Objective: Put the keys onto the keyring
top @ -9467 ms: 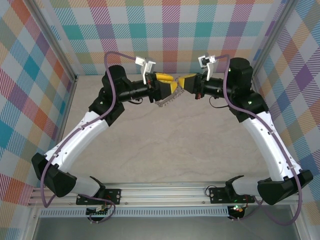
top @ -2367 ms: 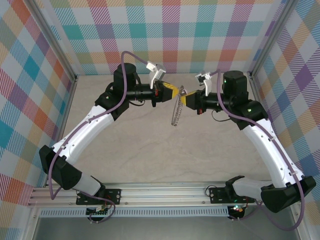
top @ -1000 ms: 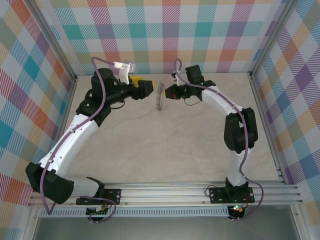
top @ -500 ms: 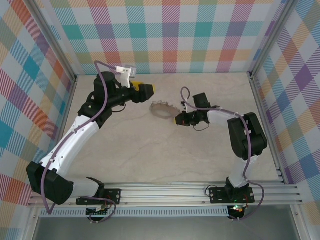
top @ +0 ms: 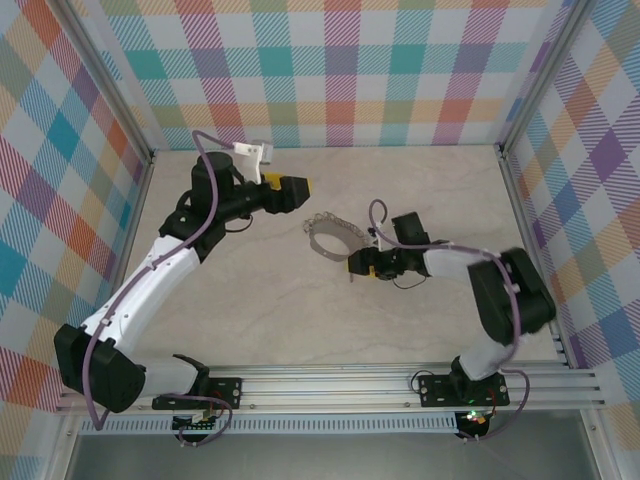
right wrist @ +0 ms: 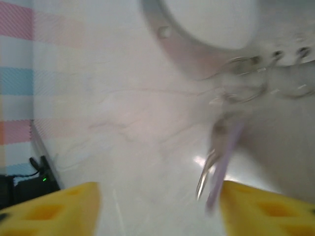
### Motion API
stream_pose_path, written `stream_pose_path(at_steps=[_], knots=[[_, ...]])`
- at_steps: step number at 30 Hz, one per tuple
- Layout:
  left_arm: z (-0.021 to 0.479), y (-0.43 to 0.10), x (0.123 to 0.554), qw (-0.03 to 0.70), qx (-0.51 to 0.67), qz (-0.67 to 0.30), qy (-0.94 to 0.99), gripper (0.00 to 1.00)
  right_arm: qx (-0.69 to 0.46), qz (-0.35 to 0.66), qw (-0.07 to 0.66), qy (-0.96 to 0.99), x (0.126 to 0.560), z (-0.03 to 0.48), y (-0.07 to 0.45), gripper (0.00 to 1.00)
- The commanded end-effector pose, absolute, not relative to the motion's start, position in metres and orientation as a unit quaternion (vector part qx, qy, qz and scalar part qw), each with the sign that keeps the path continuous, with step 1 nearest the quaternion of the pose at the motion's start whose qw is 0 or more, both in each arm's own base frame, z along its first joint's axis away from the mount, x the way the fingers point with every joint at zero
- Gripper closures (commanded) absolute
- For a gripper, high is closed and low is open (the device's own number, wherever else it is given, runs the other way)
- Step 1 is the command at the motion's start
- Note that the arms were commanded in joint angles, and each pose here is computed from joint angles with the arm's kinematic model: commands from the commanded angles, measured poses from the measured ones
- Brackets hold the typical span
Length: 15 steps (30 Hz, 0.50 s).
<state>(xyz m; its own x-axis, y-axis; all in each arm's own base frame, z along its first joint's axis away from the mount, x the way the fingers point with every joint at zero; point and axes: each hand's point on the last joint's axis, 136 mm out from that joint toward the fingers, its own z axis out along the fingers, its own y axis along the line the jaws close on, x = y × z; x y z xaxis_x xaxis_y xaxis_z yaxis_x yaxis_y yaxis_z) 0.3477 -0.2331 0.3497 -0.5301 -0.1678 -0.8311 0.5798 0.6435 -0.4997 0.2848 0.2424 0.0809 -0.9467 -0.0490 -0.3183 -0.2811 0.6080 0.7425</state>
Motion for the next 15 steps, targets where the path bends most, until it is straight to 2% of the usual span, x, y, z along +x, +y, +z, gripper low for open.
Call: stream_pose_path(at_steps=[1, 5, 8, 12, 15], knots=[[0.363, -0.224, 0.339, 0.489, 0.130, -0.406, 0.761, 0.02, -0.108, 0.434, 0.208, 0.870, 0.278, 0.142, 0.231, 0.00], [0.364, -0.206, 0.337, 0.524, 0.099, -0.379, 0.756, 0.00, -0.072, 0.352, 0.305, 0.882, 0.284, 0.193, 0.187, 0.00], [0.360, -0.181, 0.339, 0.563, 0.066, -0.325, 0.757, 0.00, -0.016, 0.260, 0.380, 0.887, 0.299, 0.219, 0.142, 0.00], [0.342, -0.144, 0.343, 0.613, 0.044, -0.217, 0.758, 0.00, 0.057, 0.131, 0.442, 0.886, 0.324, 0.234, 0.088, 0.00], [0.319, -0.120, 0.344, 0.617, 0.059, -0.117, 0.776, 0.00, 0.110, 0.045, 0.485, 0.867, 0.342, 0.235, 0.053, 0.00]])
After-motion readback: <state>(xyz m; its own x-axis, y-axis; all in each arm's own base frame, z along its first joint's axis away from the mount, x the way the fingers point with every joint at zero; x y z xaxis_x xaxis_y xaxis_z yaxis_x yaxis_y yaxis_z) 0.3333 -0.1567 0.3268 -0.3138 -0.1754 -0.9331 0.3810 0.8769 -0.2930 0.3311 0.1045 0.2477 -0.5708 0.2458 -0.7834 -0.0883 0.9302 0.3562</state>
